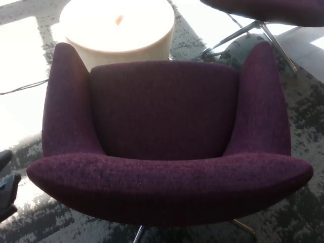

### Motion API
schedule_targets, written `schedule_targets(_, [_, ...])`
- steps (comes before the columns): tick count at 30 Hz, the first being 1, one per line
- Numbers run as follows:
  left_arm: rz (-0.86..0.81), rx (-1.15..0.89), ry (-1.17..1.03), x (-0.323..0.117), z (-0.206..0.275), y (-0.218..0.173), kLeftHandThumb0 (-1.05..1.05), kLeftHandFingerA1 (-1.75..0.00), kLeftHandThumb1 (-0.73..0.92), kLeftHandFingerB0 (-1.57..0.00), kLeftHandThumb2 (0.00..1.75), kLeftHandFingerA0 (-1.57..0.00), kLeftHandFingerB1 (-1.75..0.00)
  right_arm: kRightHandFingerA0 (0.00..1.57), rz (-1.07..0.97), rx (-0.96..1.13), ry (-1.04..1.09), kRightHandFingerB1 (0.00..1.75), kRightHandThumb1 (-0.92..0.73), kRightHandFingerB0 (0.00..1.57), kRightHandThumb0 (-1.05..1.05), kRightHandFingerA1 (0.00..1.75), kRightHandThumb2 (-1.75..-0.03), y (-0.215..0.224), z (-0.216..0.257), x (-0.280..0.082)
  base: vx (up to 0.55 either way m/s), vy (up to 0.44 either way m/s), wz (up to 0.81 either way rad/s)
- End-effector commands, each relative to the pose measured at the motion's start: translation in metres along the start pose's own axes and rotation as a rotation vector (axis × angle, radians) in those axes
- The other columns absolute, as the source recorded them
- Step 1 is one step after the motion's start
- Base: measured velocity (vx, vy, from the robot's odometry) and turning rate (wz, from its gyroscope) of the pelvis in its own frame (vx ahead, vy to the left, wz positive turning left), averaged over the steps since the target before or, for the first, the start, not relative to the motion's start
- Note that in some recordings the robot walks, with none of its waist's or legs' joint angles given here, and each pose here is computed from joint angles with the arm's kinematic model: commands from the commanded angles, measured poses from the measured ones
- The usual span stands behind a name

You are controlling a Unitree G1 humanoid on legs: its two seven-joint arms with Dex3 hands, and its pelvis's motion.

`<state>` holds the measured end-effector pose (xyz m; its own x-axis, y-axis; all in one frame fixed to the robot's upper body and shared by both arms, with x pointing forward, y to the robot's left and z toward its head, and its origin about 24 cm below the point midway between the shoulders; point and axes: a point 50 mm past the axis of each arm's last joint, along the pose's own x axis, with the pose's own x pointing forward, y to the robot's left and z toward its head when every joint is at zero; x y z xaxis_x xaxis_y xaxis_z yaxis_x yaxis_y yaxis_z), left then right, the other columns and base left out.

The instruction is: The robot stands in front of a sofa and uses its left hand to push the left side of the sofa

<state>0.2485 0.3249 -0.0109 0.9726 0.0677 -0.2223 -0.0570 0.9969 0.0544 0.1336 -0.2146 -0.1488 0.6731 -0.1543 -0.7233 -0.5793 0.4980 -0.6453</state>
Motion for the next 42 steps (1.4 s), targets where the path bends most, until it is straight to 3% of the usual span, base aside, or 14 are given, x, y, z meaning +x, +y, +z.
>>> schedule_targets(1, [-0.024,0.059,0.022,0.009,0.011,0.002,-0.37,-0.49,0.47,0.0,1.09,-0.02,-0.47,0.0,-0.008,-0.011,0.01,0.59,-0.57,0.06,-0.95,0.62,-1.21,0.0,-0.006,-0.002,0.0,0.0,0.0])
schedule_targets(4, [-0.036,0.063,0.021,0.013,0.013,-0.003,-0.37,-0.49,0.48,0.0,1.09,-0.02,-0.47,0.0,-0.007,-0.006,0.012,0.58,-0.58,0.04,-0.95,0.62,-1.21,0.002,-0.008,-0.003,0.0,0.0,0.0])
schedule_targets(5, [-0.043,0.078,0.02,0.015,0.014,-0.005,-0.86,-0.43,0.79,-0.11,1.0,-0.11,-0.39,0.0,-0.008,-0.015,0.01,0.57,-0.61,0.0,-0.98,0.61,-1.22,0.001,-0.008,-0.003,0.0,0.0,0.0])
schedule_targets(6, [-0.045,0.08,0.021,0.017,0.015,-0.007,-0.36,-0.49,0.49,0.0,1.1,-0.02,-0.47,0.0,-0.013,-0.025,0.008,0.55,-0.63,0.0,-1.03,0.61,-1.26,0.0,-0.008,-0.003,0.0,0.0,0.0])
schedule_targets(19, [-0.095,0.106,0.007,0.022,0.015,-0.026,-0.36,-0.49,0.5,0.0,1.11,-0.02,-0.47,0.0,-0.212,0.204,-0.056,0.0,-0.92,0.0,-1.05,0.0,-1.13,-0.04,0.0,0.006,0.0,0.0,0.0])
schedule_targets(22, [-0.109,0.097,0.009,0.022,0.014,-0.029,-0.84,-0.36,0.92,-0.12,0.72,-0.18,-0.27,0.0,-0.242,0.23,-0.066,0.0,-0.92,0.0,-1.05,0.0,-1.15,-0.049,-0.001,0.007,0.0,0.0,0.0])
schedule_targets(25, [-0.117,0.087,0.018,0.022,0.012,-0.033,-0.8,-0.51,0.76,-0.01,1.14,-0.2,-0.39,0.0,-0.244,0.274,-0.059,0.39,-0.88,0.0,-1.05,0.47,-1.53,-0.054,-0.003,0.008,0.0,0.0,0.0])
schedule_targets(26, [-0.121,0.091,0.018,0.022,0.012,-0.034,-0.84,-0.35,0.91,-0.11,0.72,-0.18,-0.27,0.0,-0.246,0.296,-0.052,0.37,-0.89,0.0,-1.05,0.46,-1.52,-0.056,-0.004,0.008,0.0,0.0,0.0])
schedule_targets(27, [-0.138,0.094,0.018,0.021,0.012,-0.036,-0.84,-0.5,0.78,0.0,1.14,-0.18,-0.35,0.0,-0.251,0.303,-0.045,0.37,-0.9,0.0,-1.05,0.45,-1.53,-0.057,-0.006,0.009,0.0,0.0,0.0])
schedule_targets(37, [-0.206,0.114,0.01,0.018,0.009,-0.055,-0.84,-0.5,0.78,0.0,1.14,-0.19,-0.36,0.0,-0.264,0.331,-0.052,0.39,-0.92,0.0,-1.05,0.47,-1.55,-0.061,-0.008,0.008,0.0,0.0,0.0])
schedule_targets(38, [-0.22,0.113,0.01,0.017,0.008,-0.058,-0.37,-0.48,0.46,0.0,1.08,-0.02,-0.47,0.0,-0.256,0.354,-0.055,0.39,-0.92,0.0,-1.03,0.47,-1.55,-0.061,-0.009,0.008,0.0,0.0,0.0])
schedule_targets(39, [-0.238,0.128,0.01,0.017,0.007,-0.06,-0.85,-0.48,0.79,-0.01,1.16,-0.14,-0.33,0.0,-0.244,0.395,-0.06,0.38,-0.91,0.0,-1.05,0.47,-1.53,-0.06,-0.009,0.007,0.0,0.0,0.0])
schedule_targets(40, [-0.263,0.15,0.016,0.015,0.005,-0.066,-0.82,-0.44,0.76,-0.08,1.14,-0.06,-0.32,0.0,-0.22,0.489,-0.064,0.0,-0.92,0.0,-1.05,0.0,-1.25,-0.06,-0.009,0.007,0.0,0.0,0.0])
schedule_targets(42, [-0.271,0.157,0.019,0.013,0.003,-0.068,-0.82,-0.44,0.76,-0.08,1.14,-0.06,-0.32,0.0,-0.21,0.525,-0.066,0.0,-0.92,0.0,-1.05,0.0,-1.25,-0.059,-0.01,0.007,0.0,0.0,0.0])
